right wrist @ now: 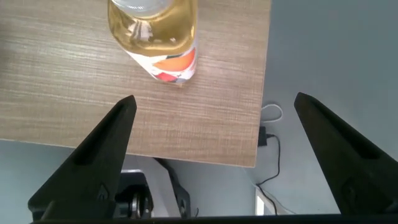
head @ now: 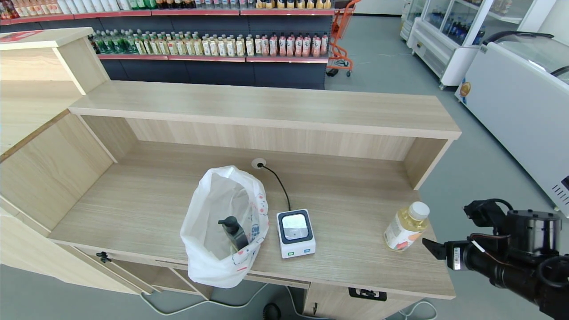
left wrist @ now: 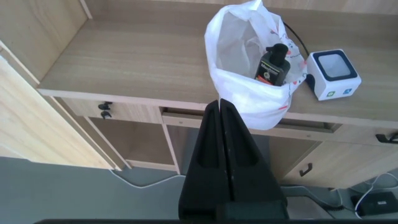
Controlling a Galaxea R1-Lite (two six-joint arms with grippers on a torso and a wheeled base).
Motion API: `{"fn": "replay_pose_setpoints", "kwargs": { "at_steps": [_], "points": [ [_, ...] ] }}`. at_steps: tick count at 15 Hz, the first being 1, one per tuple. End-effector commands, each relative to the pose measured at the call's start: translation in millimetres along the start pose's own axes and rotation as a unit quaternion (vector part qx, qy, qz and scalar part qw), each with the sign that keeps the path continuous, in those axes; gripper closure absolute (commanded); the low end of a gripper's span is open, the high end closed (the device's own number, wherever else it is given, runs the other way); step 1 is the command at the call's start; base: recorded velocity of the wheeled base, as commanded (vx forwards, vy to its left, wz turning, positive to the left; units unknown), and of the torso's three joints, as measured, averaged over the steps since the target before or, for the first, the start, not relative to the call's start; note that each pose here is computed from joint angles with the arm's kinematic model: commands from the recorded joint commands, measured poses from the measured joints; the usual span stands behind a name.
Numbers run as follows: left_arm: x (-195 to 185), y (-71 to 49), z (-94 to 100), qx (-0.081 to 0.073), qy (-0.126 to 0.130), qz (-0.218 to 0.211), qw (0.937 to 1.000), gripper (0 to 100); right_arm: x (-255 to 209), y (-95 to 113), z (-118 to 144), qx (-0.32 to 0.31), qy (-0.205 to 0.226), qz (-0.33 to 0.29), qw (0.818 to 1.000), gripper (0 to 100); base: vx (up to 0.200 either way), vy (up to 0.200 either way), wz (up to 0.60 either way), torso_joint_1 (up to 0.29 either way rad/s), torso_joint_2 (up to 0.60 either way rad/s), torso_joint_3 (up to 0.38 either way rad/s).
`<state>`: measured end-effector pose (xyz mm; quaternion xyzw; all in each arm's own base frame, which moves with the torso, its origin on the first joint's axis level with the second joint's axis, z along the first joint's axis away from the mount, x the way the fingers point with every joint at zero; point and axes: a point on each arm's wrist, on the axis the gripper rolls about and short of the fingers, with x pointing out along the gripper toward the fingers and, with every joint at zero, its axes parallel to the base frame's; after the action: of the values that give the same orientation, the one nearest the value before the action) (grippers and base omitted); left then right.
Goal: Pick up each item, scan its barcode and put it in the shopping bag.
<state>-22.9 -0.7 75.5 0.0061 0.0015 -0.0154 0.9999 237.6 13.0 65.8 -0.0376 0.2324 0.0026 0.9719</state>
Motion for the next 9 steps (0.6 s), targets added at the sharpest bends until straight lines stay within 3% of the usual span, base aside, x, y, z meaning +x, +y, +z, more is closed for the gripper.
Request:
{"fn": "replay_pose_setpoints", "kwargs": {
  "at_steps": [1, 9],
  "points": [
    [0, 0.0, 0.4, 0.000, 0.000, -0.001, 1.0000, 100, 17, 9, -15, -0.012, 0.019, 0.014, 1.000, 0, 0.000, 0.000, 0.00, 0.000, 0.00, 0.000],
    [0, 0.0, 0.4, 0.000, 0.000, 0.000, 1.0000, 100, 41, 14, -24, -0.026, -0.010, 0.017, 0.999, 0, 0.000, 0.000, 0.00, 0.000, 0.00, 0.000]
  ]
}}
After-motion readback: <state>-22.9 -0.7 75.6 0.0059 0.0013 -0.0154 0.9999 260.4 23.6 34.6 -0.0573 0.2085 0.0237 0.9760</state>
